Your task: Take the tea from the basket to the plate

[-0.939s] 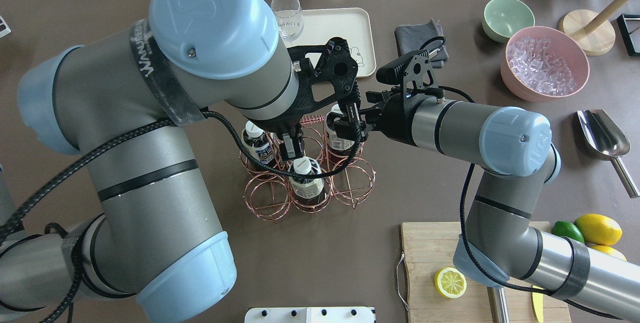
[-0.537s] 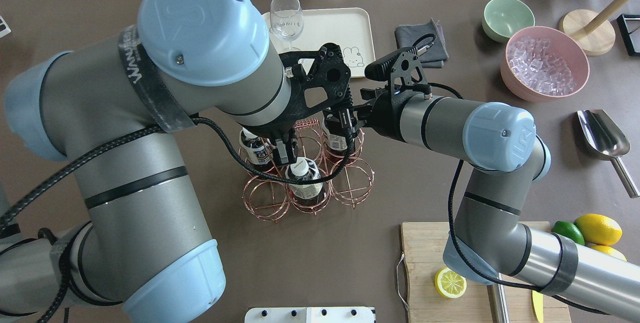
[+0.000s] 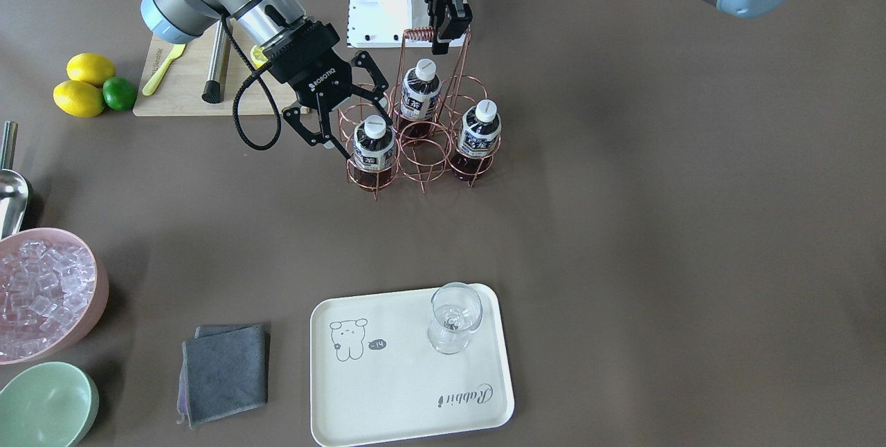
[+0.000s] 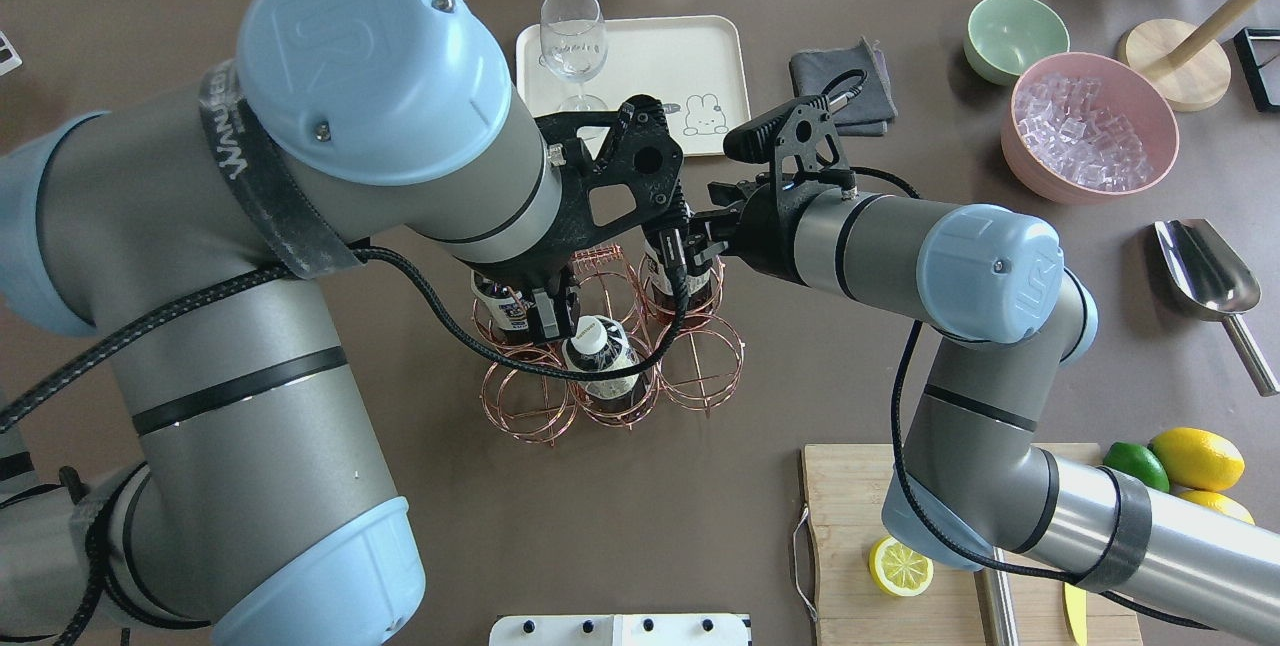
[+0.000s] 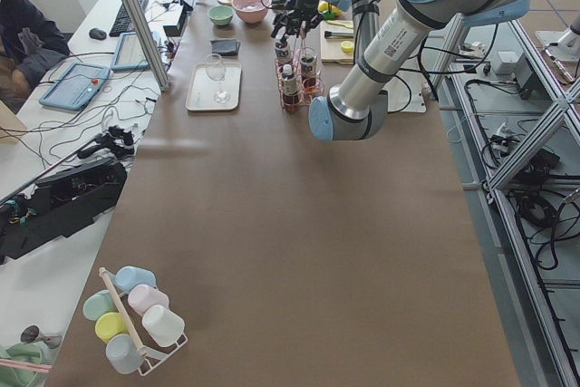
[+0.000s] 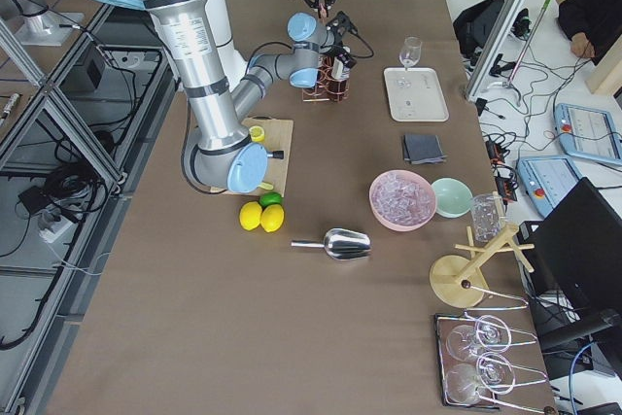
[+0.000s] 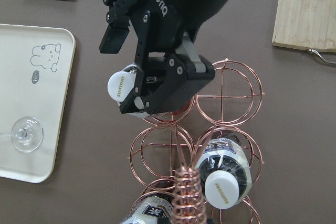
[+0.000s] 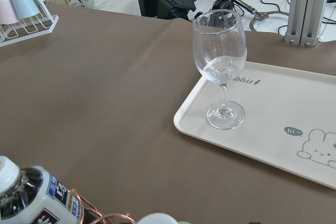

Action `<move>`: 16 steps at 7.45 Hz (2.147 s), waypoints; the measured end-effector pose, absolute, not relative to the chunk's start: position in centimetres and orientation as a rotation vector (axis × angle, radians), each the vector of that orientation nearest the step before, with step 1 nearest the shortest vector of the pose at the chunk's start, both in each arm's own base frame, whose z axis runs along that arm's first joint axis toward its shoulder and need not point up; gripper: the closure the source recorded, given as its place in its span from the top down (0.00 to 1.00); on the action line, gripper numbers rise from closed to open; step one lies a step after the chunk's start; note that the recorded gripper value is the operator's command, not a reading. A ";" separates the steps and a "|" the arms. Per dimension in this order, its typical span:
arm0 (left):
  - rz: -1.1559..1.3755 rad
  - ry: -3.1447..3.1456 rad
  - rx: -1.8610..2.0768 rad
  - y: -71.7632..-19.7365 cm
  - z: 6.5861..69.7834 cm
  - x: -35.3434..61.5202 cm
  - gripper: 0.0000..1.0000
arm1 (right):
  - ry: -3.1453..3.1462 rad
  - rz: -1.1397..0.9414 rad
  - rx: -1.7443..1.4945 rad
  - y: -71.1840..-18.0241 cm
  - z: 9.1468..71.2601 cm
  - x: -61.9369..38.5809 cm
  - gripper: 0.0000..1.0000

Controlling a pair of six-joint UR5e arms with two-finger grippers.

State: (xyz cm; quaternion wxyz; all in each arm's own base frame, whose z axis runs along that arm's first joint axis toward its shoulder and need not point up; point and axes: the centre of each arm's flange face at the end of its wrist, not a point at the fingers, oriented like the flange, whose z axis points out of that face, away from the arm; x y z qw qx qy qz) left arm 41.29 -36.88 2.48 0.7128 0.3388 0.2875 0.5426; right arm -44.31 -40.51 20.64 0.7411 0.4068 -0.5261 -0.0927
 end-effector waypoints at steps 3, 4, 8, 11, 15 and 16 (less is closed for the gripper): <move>1.205 0.638 0.749 -36.8 2.5 41.4 0.00 | -1.156 -0.202 0.892 -40.5 20.5 -44.3 0.03; 1.205 0.638 0.749 -36.7 2.5 41.4 0.00 | -1.155 -0.202 0.891 -40.5 20.4 -44.2 0.00; 1.205 0.638 0.749 -36.7 2.5 41.4 0.00 | -1.138 -0.181 0.847 -39.8 17.0 -43.2 0.00; 1.205 0.638 0.749 -36.7 2.5 41.3 0.00 | -1.164 -0.159 0.838 -39.8 15.5 -41.9 0.00; 1.205 0.638 0.748 -36.7 2.6 41.3 0.00 | -1.179 -0.138 0.793 -42.9 10.7 -35.5 0.00; 1.205 0.637 0.747 -36.7 2.6 41.3 0.00 | -1.191 -0.129 0.790 -44.3 10.1 -33.3 0.00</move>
